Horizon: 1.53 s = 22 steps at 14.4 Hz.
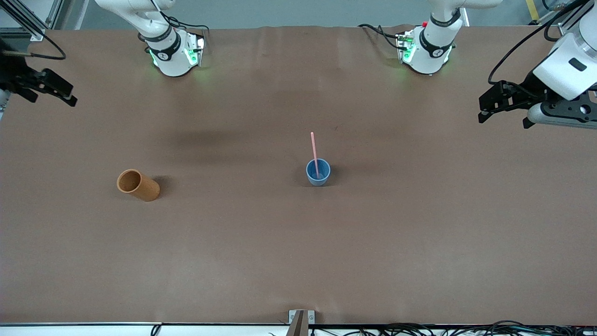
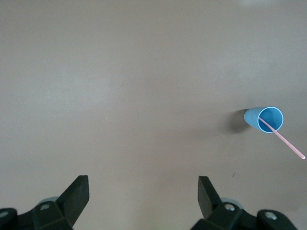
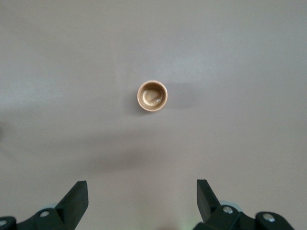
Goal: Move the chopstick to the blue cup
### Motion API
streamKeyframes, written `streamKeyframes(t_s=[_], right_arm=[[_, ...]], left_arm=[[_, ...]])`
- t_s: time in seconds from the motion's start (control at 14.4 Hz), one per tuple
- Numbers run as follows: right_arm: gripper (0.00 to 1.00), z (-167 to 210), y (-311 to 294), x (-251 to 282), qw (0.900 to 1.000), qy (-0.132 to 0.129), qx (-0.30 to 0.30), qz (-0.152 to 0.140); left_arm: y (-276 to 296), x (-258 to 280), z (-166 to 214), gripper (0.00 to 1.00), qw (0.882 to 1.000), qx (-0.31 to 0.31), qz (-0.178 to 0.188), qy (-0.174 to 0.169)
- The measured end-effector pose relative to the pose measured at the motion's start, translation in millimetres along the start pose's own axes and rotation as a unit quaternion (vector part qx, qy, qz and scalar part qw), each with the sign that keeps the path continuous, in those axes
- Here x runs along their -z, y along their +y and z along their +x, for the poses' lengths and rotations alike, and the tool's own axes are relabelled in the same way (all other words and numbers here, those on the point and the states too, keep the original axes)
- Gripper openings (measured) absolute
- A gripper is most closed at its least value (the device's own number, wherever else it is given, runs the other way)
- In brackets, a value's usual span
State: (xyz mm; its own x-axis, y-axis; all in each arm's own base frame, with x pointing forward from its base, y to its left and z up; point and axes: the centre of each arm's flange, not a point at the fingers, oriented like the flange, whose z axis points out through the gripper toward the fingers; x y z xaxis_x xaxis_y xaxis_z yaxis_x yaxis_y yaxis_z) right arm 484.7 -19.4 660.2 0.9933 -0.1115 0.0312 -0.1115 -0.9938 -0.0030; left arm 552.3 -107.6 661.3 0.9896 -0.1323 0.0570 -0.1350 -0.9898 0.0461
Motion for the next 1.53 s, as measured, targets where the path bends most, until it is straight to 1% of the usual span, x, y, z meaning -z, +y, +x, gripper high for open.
streamKeyframes(t_s=[0.14,0.21,0.35,0.55,0.62,0.83,1.53], right_arm=[[1.0,-2.5,1.4,21.5,1.0,0.004,0.024,-0.008],[1.0,-2.1,1.9,26.3,0.999,0.0,0.037,-0.012],[1.0,4.4,0.8,25.4,0.998,-0.021,0.054,-0.013],[1.0,24.4,-4.1,12.2,0.997,-0.034,0.062,-0.014],[1.0,29.4,-5.9,8.5,0.997,-0.035,0.064,-0.014],[1.0,39.2,-9.1,2.1,0.997,-0.027,0.068,-0.014],[1.0,40.5,-14.8,-1.5,0.997,-0.029,0.073,-0.005]], left_arm=[[0.0,0.0,0.0,1.0,1.0,0.0,0.0,0.0],[0.0,0.1,0.0,1.0,1.0,0.0,0.0,0.0],[0.0,0.1,0.0,1.0,1.0,0.0,0.0,0.0],[0.0,0.0,0.1,1.0,1.0,0.0,0.0,0.0],[0.0,0.0,0.1,1.0,1.0,0.0,0.0,0.0],[0.0,0.0,0.1,1.0,1.0,0.0,0.0,0.0],[0.0,0.0,0.1,1.0,1.0,0.0,0.0,0.0]])
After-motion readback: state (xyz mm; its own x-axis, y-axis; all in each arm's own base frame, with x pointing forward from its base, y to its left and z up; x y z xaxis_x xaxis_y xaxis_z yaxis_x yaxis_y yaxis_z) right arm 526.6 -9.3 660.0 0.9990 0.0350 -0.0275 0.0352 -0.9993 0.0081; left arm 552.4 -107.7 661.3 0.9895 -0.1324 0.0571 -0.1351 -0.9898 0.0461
